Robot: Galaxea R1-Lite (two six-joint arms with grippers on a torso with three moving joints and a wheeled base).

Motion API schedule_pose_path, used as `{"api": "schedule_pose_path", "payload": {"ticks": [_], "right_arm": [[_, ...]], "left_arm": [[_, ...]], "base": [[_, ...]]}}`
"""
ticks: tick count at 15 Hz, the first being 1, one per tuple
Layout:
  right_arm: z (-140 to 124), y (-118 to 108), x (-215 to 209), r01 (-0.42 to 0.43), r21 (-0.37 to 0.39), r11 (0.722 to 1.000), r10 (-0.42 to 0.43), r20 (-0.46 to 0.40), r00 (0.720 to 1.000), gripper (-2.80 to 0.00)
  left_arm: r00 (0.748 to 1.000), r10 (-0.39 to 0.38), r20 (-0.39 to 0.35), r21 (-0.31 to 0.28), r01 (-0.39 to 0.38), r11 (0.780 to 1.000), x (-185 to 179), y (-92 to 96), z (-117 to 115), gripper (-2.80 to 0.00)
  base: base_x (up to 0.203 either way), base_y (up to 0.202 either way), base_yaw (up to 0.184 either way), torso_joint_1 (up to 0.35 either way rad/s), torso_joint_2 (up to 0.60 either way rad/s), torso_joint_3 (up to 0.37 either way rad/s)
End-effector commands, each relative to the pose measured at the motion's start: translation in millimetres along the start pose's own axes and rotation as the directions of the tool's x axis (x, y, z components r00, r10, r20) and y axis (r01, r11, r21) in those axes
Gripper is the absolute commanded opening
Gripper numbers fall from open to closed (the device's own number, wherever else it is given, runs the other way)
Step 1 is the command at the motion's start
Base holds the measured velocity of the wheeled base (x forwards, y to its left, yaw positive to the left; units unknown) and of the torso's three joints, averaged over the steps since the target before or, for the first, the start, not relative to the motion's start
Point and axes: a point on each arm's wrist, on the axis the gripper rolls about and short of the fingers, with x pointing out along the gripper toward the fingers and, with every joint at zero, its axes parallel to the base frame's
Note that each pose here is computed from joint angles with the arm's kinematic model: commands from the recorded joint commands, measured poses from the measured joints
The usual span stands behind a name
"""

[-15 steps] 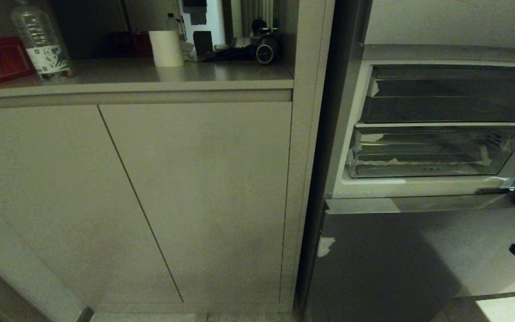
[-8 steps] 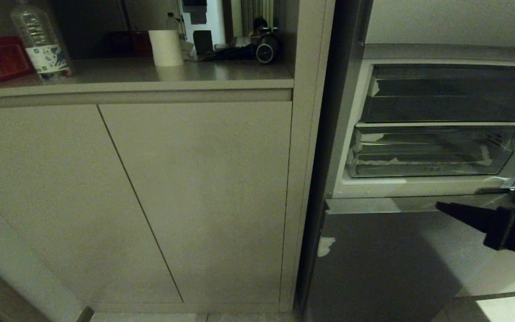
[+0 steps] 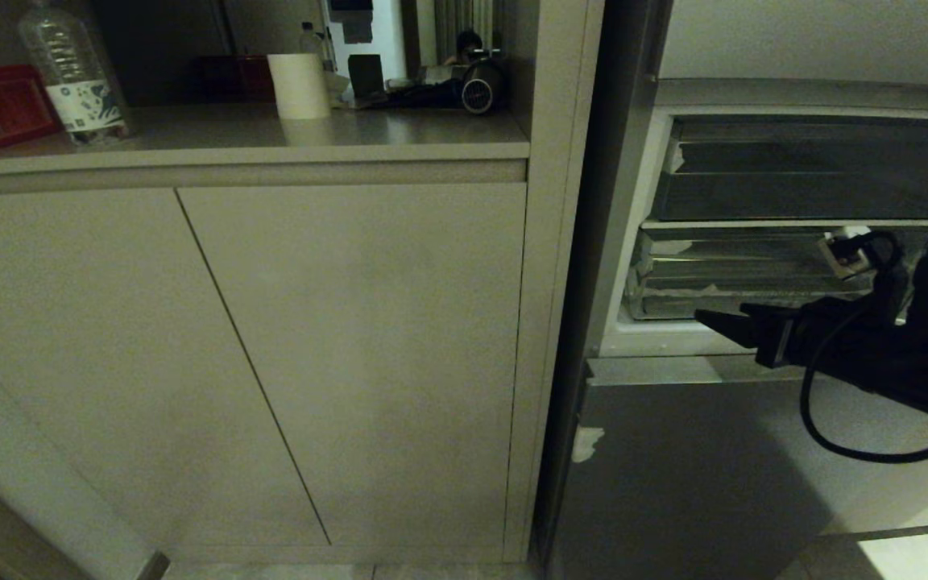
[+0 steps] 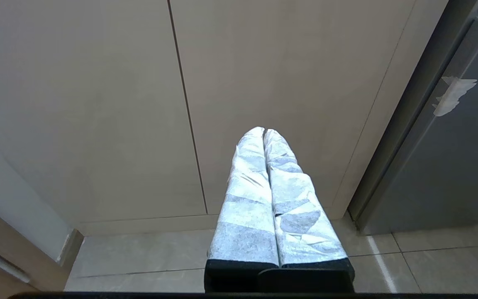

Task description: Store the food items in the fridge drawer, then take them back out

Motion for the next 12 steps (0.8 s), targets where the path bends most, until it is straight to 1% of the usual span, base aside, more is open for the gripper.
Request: {"api": "schedule_pose_path", "payload": {"ticks": [1, 2, 3, 4, 6, 9, 10, 12], "right_arm": [[-14, -8, 26, -0.01, 0.003, 1.0, 0.01, -0.027, 1.0, 0.0], [-23, -11, 37, -0.012, 0.008, 1.0, 0.012, -0.037, 0.999, 0.0], [-32, -16, 51, -0.011, 0.004, 1.0, 0.011, -0.029, 1.0, 0.0], [-38, -20, 63, -0.007, -0.006, 1.0, 0.007, 0.0, 1.0, 0.0], [-41, -23, 77, -0.002, -0.028, 1.0, 0.004, 0.07, 0.998, 0.0], [-45, -17, 87, -0.021, -0.055, 0.998, 0.027, 0.122, 0.992, 0.0], [-44, -15, 87, -0.012, -0.059, 0.998, 0.02, 0.138, 0.99, 0.0], [-40, -10, 89, 0.039, -0.066, 0.997, -0.026, 0.189, 0.982, 0.0]], "left_arm": [[1.0, 0.0, -0.001, 0.0, 0.0, 1.0, 0, 0.0, 0, -2.8], [1.0, 0.0, -0.001, 0.0, 0.0, 1.0, 0, 0.0, 0, -2.8], [1.0, 0.0, -0.002, 0.0, 0.0, 1.0, 0, 0.0, 0, -2.8], [1.0, 0.0, -0.002, 0.0, 0.0, 1.0, 0, 0.0, 0, -2.8], [1.0, 0.0, -0.002, 0.0, 0.0, 1.0, 0, 0.0, 0, -2.8], [1.0, 0.0, -0.002, 0.0, 0.0, 1.0, 0, 0.0, 0, -2.8], [1.0, 0.0, -0.001, 0.0, 0.0, 1.0, 0, 0.0, 0, -2.8], [1.0, 0.0, -0.001, 0.0, 0.0, 1.0, 0, 0.0, 0, -2.8]], "base": [[0.0, 0.0, 0.0, 0.0, 0.0, 0.0], [0.0, 0.0, 0.0, 0.0, 0.0, 0.0], [0.0, 0.0, 0.0, 0.0, 0.0, 0.0], [0.0, 0.0, 0.0, 0.0, 0.0, 0.0], [0.0, 0.0, 0.0, 0.0, 0.0, 0.0], [0.0, 0.0, 0.0, 0.0, 0.0, 0.0], [0.0, 0.0, 0.0, 0.0, 0.0, 0.0], [0.0, 0.0, 0.0, 0.0, 0.0, 0.0]]}}
